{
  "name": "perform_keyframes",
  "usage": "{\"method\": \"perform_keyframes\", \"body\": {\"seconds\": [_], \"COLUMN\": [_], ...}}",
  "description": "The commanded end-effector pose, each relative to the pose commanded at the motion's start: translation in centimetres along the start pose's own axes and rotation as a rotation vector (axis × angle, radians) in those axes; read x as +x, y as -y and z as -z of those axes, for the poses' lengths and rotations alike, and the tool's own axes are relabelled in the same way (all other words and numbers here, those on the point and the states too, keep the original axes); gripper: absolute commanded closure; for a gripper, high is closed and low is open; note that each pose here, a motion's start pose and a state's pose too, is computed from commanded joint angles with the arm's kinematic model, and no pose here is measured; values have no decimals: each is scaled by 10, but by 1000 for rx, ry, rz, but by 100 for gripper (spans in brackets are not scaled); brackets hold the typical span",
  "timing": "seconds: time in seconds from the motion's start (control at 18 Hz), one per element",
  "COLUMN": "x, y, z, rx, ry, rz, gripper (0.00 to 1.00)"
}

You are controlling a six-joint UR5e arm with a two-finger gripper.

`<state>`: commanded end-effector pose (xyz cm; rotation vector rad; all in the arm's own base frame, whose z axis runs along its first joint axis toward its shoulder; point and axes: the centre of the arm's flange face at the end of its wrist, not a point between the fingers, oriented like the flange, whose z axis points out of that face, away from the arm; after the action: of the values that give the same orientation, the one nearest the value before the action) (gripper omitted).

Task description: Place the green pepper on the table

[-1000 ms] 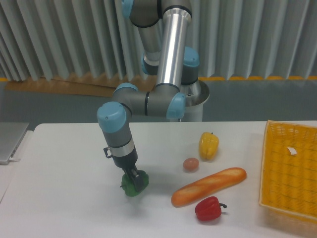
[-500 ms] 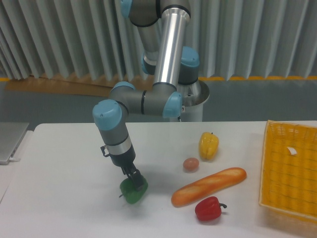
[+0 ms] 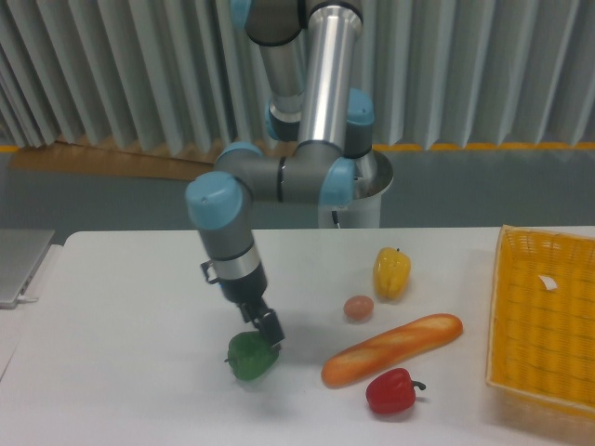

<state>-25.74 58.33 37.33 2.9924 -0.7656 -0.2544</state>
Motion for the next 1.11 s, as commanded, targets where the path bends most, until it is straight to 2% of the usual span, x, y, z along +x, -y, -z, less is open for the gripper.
{"method": "perform_keyframes", "body": {"seconds": [0.22,0.33,0.44,0.5,0.61,0.72,0.89,1.06,1.11], "x": [-25,-35,-42,-42,-48,-46,-40,-41,-41], "y": [-57,-84,-99,-101,-113,-114,-107,-96,-94], "z": [6,14,15,13,13,25,27,32,32], "rx": [-27,-35,-32,-20,124,266,281,267,258], "ry": [-38,-66,-90,-103,-140,-146,-144,-151,-144], "rz": [-13,-67,-158,-208,-273,-257,-254,-131,-121], "gripper": [0,0,0,0,0,0,0,0,0]}}
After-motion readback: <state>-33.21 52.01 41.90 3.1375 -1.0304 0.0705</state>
